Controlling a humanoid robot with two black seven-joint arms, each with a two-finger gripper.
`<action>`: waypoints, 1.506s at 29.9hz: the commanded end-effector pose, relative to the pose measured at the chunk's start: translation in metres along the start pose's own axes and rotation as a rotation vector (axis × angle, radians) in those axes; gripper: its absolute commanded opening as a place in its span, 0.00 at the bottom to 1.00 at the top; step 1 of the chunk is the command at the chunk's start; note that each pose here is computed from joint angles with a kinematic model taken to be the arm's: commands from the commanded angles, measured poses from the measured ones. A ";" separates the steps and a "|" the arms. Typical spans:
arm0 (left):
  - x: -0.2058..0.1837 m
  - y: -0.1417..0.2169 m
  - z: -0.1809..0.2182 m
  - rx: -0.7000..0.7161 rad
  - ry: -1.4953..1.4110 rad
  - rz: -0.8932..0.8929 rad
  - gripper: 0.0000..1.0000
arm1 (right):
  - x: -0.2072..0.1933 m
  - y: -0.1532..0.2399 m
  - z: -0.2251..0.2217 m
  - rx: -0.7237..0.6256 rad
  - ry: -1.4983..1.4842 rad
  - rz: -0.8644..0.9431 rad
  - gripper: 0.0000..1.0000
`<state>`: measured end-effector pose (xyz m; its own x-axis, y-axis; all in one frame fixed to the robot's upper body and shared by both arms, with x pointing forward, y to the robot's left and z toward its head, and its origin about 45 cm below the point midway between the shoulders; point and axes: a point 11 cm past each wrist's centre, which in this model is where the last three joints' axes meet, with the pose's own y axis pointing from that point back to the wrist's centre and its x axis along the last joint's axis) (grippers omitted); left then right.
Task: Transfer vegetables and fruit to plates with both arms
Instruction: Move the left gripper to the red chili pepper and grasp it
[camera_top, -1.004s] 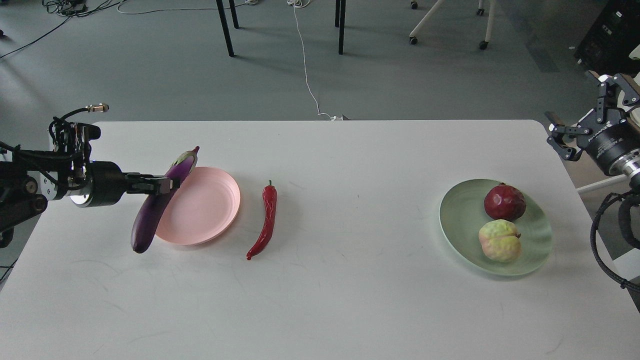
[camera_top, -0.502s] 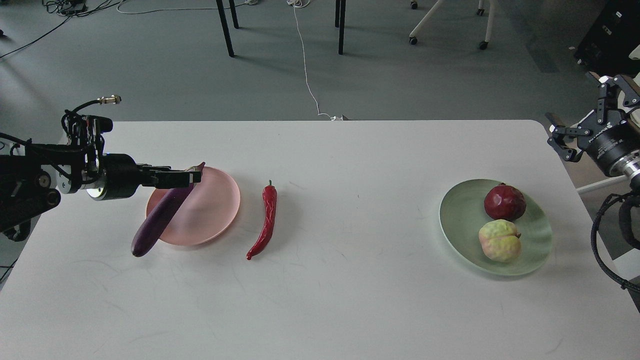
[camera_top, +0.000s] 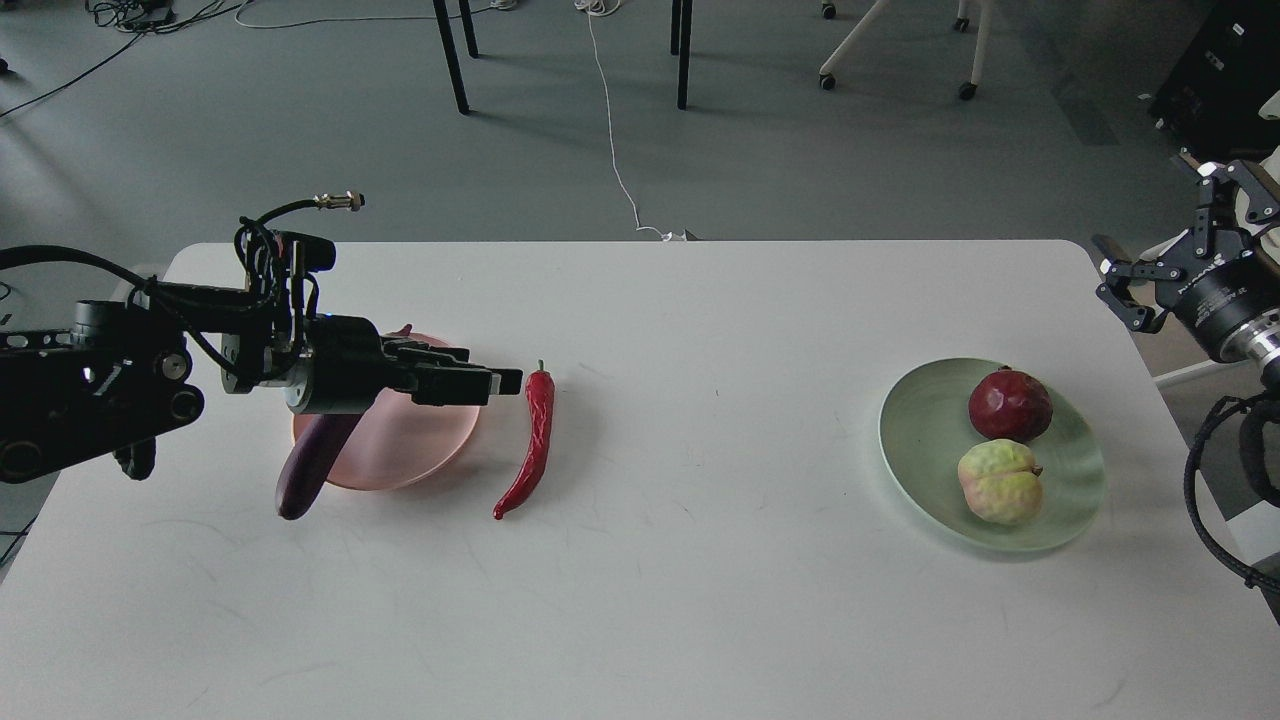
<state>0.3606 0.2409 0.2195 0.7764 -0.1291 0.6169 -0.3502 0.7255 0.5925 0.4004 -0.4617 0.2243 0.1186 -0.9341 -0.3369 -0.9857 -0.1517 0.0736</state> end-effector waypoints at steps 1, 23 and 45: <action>0.000 -0.017 0.006 -0.015 -0.012 -0.015 0.95 | 0.000 0.001 0.004 -0.007 -0.004 0.001 0.97; -0.013 -0.072 -0.026 0.138 -0.186 -0.120 0.95 | 0.017 0.015 0.003 -0.013 0.007 0.041 0.97; -0.033 -0.080 -0.032 0.143 -0.176 -0.153 0.95 | 0.018 0.018 0.006 -0.017 0.001 0.047 0.97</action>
<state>0.3830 0.2089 0.1412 0.7199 -0.3563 0.5957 -0.3219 0.5890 0.7413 0.3843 -0.4800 0.2139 0.0720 -0.9410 -0.3307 -0.9882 -0.1124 0.1045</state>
